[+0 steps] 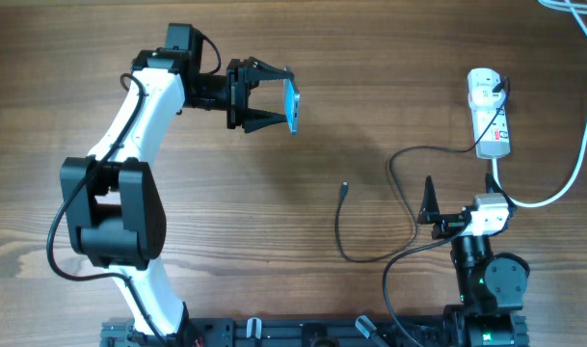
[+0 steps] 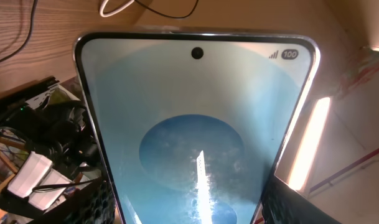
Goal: Plug charger to phone and switch on socket
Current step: 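Lift the phone with the left gripper and tilt it upright, then move the right gripper toward the phone held by the left gripper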
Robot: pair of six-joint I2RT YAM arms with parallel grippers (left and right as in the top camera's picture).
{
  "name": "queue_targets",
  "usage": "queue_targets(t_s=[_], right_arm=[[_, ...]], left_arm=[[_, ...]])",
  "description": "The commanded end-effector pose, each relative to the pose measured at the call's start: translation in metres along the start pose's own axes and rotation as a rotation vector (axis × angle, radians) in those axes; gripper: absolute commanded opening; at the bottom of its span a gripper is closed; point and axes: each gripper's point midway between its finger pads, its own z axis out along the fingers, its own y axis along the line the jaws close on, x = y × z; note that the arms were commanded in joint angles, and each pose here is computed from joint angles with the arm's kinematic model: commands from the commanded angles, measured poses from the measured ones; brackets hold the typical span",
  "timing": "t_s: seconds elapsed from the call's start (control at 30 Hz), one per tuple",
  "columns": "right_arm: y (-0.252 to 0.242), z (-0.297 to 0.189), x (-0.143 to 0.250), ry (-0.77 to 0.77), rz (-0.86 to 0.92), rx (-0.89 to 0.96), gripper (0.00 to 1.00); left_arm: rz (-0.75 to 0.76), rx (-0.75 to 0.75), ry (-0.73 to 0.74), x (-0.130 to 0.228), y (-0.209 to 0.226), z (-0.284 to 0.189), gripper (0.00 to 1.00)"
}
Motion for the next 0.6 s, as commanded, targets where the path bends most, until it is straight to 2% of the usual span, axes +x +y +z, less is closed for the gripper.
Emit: queue_targets(t_s=[0.0,0.27,0.33,0.47,0.57], right_arm=[[0.001,0.000,-0.001,-0.007,-0.017,-0.007,1.00],[0.001,0.000,-0.001,-0.007,-0.018,-0.007,1.00],[0.010,-0.001,-0.003,-0.014,0.030,-0.060,1.00],[0.065,-0.014,-0.017,-0.009,0.351,-0.399,1.00],[0.079,-0.020,-0.017,0.085,0.667,-0.490,1.00]], left_arm=[[0.052,0.037,0.042,0.023,-0.020,-0.002,0.68],[0.053,0.037,0.042,0.024,-0.020,-0.002,0.67],[0.053,0.037,0.042,0.024,-0.020,-0.002,0.67],[0.053,0.037,0.042,0.024,-0.020,-0.002,0.67],[0.053,0.037,0.042,0.024,-0.020,-0.002,0.67]])
